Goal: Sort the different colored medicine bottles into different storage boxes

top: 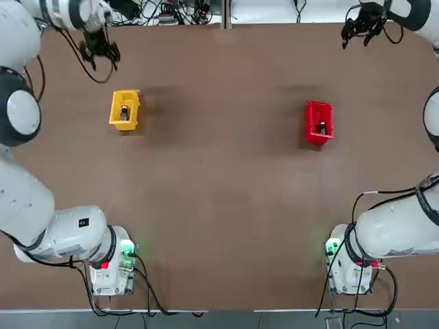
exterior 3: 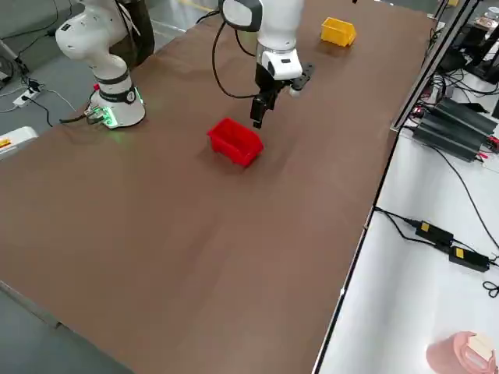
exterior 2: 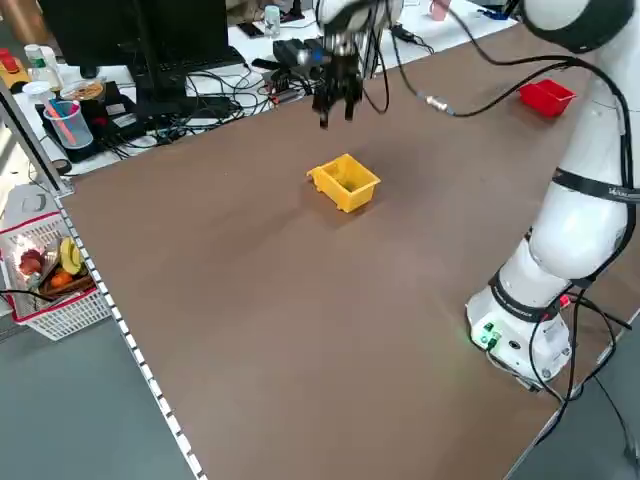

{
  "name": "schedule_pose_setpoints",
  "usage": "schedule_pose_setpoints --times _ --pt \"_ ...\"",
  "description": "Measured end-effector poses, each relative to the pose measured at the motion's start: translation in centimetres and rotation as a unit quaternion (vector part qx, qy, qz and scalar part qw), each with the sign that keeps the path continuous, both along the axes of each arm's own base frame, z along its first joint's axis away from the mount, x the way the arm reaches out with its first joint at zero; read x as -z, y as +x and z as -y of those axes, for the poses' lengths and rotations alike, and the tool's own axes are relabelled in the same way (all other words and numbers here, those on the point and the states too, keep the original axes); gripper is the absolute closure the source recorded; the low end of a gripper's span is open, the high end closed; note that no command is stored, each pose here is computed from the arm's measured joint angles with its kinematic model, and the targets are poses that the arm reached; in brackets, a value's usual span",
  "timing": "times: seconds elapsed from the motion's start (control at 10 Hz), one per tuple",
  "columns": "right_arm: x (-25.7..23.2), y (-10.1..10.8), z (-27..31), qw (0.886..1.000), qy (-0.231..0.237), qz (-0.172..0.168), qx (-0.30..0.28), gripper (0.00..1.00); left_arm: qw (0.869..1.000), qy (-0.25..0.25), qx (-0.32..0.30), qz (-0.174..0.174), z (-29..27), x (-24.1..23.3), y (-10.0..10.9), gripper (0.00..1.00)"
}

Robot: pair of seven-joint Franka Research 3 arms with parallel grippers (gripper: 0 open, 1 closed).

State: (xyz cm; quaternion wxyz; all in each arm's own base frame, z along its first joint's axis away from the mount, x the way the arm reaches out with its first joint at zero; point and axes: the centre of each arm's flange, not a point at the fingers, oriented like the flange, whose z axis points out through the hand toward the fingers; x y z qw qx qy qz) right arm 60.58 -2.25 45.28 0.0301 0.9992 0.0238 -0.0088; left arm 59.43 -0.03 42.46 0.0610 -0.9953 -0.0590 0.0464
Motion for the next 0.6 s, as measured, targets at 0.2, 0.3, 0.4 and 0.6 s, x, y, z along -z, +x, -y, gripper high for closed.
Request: schedule_pose_setpoints --times 0.2,0.3,0.4,0.6 --pt "-2.7 0.1 0.8 1.000 -0.011 -0.004 0.005 0.00 0.999 -0.025 -0.026 0.028 -1.5 -8.2 -0.7 0.01" --pt "-5.6 0.2 1.0 1.000 -0.012 0.000 0.010 0.00 0.998 -0.041 -0.018 0.033 -2.5 -11.6 -1.0 0.01" --pt "-8.5 -0.1 1.1 1.000 -0.009 0.008 0.015 0.00 0.998 -0.054 -0.007 0.040 -3.3 -14.2 -1.0 0.01" --pt "-11.9 -1.0 0.8 0.999 0.007 0.026 0.026 0.00 0.997 -0.060 0.015 0.051 -3.9 -18.2 -1.4 0.01"
